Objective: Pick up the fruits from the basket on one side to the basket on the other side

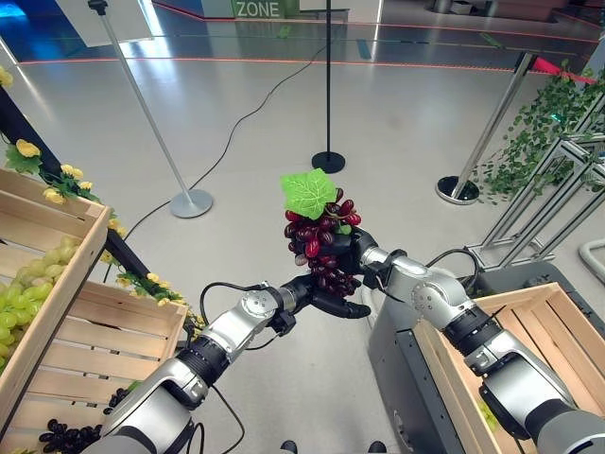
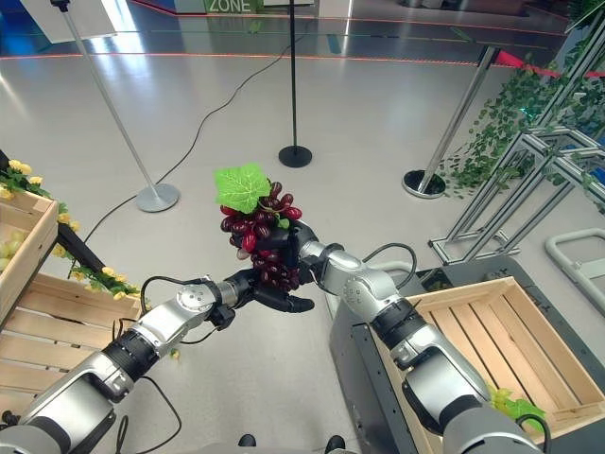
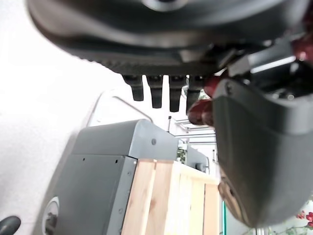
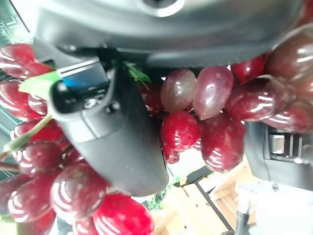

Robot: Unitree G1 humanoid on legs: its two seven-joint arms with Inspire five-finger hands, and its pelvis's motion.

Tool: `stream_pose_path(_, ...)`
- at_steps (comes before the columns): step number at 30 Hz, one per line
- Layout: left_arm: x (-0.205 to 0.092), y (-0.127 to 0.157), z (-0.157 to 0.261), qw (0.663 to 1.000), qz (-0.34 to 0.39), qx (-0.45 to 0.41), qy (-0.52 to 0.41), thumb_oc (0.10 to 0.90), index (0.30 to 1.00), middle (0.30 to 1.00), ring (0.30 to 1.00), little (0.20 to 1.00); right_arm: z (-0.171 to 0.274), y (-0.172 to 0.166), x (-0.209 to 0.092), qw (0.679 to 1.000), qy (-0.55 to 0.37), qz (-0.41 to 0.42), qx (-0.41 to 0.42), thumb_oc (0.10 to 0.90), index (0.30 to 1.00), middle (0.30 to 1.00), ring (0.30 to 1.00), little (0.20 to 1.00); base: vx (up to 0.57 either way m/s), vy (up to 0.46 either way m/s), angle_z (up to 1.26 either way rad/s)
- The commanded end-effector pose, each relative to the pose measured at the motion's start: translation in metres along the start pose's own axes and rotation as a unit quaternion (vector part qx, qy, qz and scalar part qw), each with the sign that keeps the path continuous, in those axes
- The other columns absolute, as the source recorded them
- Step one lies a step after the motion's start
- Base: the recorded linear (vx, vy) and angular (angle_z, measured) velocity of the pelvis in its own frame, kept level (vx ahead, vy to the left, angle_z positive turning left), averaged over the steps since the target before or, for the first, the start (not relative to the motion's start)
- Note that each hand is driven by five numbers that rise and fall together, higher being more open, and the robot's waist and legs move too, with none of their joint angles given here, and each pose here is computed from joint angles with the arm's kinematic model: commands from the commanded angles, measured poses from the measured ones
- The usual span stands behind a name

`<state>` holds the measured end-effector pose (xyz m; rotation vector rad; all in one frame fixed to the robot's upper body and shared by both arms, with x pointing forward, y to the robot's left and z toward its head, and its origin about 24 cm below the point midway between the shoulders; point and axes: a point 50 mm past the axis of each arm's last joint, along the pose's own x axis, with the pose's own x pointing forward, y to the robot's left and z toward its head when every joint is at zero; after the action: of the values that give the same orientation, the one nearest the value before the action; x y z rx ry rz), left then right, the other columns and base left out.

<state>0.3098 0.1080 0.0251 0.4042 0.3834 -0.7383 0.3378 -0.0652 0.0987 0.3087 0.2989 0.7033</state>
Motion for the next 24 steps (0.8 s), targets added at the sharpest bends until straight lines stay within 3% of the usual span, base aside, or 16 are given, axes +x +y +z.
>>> stream_pose_path(1,0.023,-0.002,0.079,0.99,0.002,-0.002,-0.144,0.8,0.9,0.9,0.9,0.9,0.055,0.081,0.026,0.981,-0.108,0.158,-0.011,0.4,0.3,0.3,0.3,0.3,0.0,0.0,0.0)
stream_pose_path(24,0.009,0.012,0.047,0.966,0.025,-0.181,-0.181,0.8,0.9,0.9,0.9,0.9,0.083,0.028,0.0,0.981,-0.173,0.055,-0.069,0.4,0.3,0.3,0.3,0.3,0.0,0.0,0.0)
